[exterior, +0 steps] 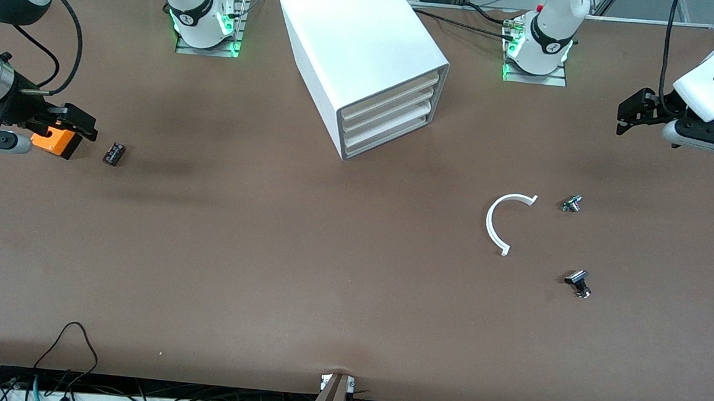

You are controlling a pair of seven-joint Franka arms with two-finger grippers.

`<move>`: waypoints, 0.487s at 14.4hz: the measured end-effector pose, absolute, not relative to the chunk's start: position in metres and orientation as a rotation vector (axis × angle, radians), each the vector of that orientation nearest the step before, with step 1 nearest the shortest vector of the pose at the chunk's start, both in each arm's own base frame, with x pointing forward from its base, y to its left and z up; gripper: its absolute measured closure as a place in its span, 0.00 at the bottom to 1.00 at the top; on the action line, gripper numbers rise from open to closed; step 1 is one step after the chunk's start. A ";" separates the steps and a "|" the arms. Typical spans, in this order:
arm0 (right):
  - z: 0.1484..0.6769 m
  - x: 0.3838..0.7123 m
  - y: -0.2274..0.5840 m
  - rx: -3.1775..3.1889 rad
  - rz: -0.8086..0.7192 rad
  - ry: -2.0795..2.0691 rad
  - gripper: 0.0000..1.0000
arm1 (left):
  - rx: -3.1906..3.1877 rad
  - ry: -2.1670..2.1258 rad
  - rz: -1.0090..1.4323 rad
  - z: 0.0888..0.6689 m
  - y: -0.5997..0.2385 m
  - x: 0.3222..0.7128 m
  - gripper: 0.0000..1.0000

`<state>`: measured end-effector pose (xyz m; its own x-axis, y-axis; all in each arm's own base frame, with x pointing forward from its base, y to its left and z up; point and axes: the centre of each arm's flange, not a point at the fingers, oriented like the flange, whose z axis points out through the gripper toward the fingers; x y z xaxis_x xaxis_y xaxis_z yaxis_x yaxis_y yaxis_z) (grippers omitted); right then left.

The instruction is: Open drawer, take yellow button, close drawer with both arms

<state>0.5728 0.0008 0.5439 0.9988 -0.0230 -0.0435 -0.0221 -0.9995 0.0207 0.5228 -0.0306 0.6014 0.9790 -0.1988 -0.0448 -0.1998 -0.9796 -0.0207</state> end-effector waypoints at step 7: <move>0.544 0.573 0.001 3.120 -0.066 -0.035 0.01 | -3.103 0.312 0.078 0.606 -0.030 0.529 0.00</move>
